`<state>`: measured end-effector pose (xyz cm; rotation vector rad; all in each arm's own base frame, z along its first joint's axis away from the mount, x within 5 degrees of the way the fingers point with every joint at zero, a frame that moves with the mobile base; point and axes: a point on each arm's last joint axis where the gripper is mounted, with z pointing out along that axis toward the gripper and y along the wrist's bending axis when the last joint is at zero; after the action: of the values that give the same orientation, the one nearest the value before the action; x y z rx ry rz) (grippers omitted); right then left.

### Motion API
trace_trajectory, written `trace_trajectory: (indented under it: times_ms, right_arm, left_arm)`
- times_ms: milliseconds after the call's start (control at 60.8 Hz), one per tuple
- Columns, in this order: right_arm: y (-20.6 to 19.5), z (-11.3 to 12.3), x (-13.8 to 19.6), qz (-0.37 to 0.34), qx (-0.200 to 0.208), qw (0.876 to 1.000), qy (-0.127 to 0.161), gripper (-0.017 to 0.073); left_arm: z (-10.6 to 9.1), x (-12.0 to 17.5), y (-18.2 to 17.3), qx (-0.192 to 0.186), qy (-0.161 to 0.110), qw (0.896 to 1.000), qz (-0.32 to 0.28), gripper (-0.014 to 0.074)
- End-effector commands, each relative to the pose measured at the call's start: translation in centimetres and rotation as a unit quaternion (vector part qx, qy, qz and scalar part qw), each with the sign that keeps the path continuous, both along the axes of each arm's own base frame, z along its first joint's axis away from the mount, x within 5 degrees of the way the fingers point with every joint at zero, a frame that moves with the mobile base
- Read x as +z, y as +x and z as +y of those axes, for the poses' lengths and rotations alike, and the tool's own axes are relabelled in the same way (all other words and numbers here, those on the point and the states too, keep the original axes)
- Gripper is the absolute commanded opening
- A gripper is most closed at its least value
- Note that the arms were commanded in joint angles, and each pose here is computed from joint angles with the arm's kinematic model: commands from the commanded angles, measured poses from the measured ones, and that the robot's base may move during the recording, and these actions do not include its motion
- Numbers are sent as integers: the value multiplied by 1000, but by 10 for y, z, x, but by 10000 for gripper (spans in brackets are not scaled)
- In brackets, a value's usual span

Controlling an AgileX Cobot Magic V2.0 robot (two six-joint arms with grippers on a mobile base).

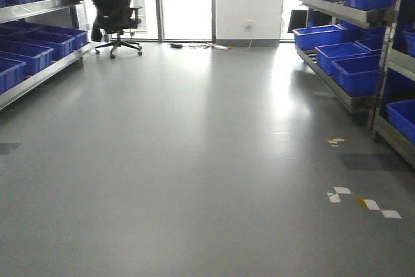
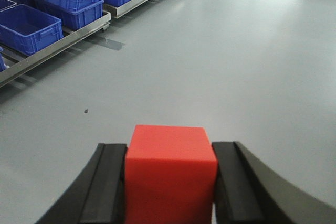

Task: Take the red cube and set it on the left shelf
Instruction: 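Drive the base away from the table holding the red cube, then drive the base to the shelf rack of blue crates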

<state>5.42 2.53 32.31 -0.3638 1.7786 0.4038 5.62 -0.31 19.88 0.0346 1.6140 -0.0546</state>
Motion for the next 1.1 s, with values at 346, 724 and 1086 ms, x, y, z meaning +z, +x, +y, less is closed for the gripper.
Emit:
trace_trajectory:
  times_ms: [346, 724, 1086]
  right_arm:
    - [0, 1, 17, -54, 6, 998, 16, 148]
    - [0, 1, 17, -54, 6, 998, 16, 148]
    - [0, 1, 17, -54, 6, 998, 16, 148]
  left_arm:
    - [0, 1, 0, -4, -5, 999, -40, 101]
    - [0, 1, 0, -4, -5, 999, -40, 101]
    - [0, 1, 0, -4, -5, 999, -40, 101]
